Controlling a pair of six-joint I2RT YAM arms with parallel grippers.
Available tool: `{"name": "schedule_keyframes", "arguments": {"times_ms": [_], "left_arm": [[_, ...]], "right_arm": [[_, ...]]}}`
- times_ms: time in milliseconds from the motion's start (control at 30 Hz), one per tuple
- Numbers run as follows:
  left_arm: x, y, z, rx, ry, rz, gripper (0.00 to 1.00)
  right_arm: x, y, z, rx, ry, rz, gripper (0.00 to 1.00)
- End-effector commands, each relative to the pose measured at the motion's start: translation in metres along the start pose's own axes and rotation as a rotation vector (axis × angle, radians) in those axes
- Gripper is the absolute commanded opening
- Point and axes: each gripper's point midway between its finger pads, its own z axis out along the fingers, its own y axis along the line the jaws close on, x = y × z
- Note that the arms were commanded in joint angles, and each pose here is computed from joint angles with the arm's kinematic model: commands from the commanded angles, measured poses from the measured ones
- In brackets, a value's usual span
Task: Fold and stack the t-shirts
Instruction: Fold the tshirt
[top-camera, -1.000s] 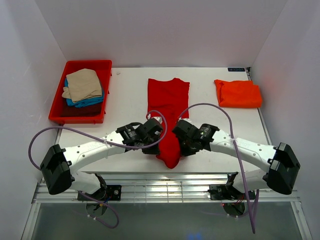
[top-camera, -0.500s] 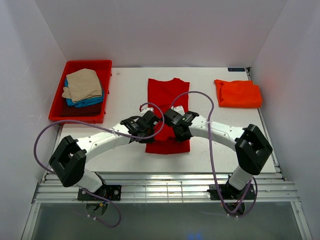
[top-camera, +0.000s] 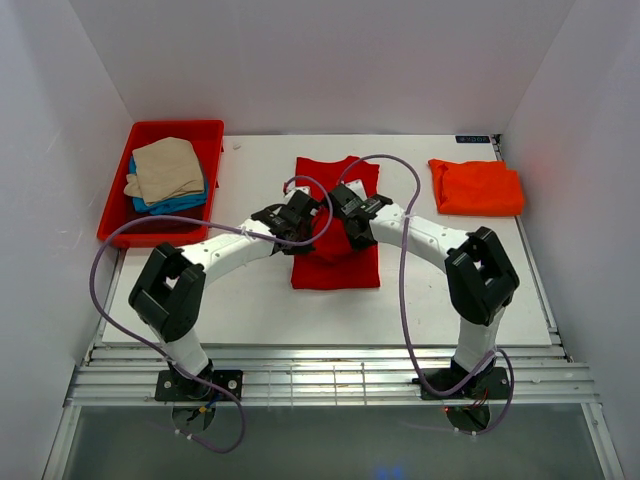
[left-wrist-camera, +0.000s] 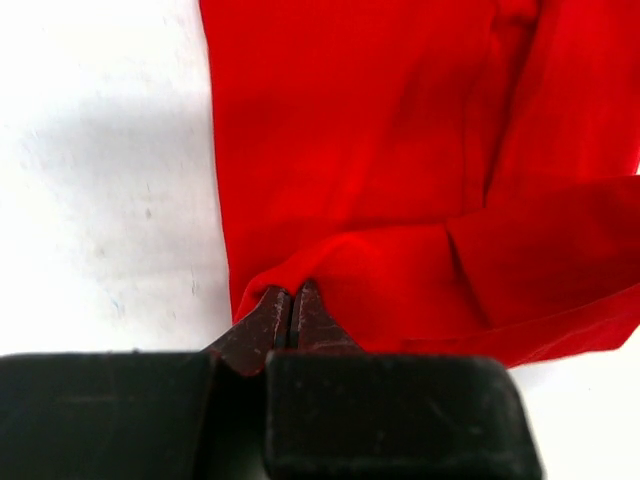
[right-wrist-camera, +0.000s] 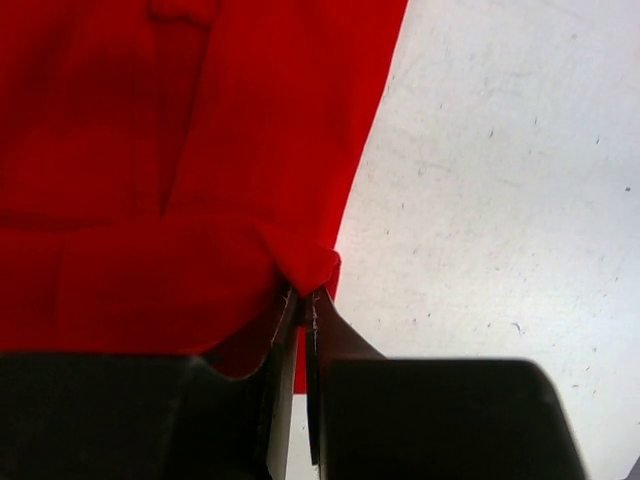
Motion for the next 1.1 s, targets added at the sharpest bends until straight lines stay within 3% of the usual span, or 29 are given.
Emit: {"name": "schedule_keyframes", "arguments": {"times_ms": [0,333,767,1033,1067], "left_arm": [[-0.037,-0.005,-0.001,0.029,-0.077,0.003,0.0],[-0.07,0.014,0.018,0.032,-0.091,-0.052,0.0],[-0.071,0.007,0.055,0.06,-0.03,-0.032,0.0],[-0.098,0.026,0.049,-0.029,-0.123,-0.096,0.02],[-0.106,0.032,0.046,-0.064,-0.158,-0.106,0.05]], "right_arm": [[-0.039,-0.001,0.0,0.012,-0.091,-0.013,0.08],[-0.068,-0.021,0.024,0.066,-0.091,-0.01,0.08],[-0.062,-0.036,0.047,0.098,-0.039,-0.014,0.08],[-0.07,-0.039,0.077,0.121,-0.019,-0.007,0.08],[-0.079,-0.042,0.076,0.137,-0.038,0.001,0.17]]}}
